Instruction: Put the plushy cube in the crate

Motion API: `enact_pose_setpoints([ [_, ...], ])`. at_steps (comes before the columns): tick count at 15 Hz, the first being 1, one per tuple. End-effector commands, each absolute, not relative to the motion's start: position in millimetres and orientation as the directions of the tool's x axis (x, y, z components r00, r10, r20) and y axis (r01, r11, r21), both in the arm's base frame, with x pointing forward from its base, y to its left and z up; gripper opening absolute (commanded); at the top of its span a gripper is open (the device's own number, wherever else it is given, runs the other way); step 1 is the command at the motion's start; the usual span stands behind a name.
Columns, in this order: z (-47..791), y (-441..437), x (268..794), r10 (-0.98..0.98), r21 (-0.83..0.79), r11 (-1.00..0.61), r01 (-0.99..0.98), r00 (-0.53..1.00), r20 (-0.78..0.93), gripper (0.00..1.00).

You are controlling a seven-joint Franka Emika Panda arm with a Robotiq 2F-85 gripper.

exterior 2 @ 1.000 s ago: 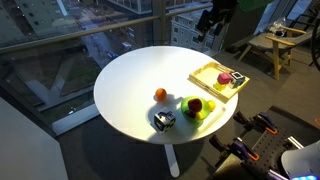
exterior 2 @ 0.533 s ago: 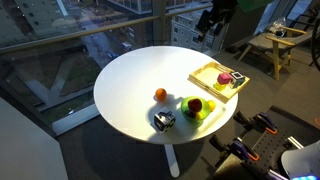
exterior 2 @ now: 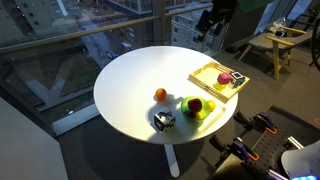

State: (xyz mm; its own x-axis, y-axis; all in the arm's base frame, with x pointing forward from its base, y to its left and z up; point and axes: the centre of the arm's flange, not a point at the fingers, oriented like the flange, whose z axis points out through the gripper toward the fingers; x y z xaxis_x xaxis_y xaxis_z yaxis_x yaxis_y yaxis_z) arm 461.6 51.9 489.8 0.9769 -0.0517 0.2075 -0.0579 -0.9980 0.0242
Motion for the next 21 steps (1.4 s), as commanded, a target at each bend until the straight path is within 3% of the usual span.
enact_pose_setpoints([
  [1,489.8,51.9,461.6,-0.052,0.024,-0.998,-0.058,0.977,0.207,1.0],
  [21,490.1,63.6,501.0,-0.054,-0.039,-0.998,-0.049,0.99,0.13,1.0],
])
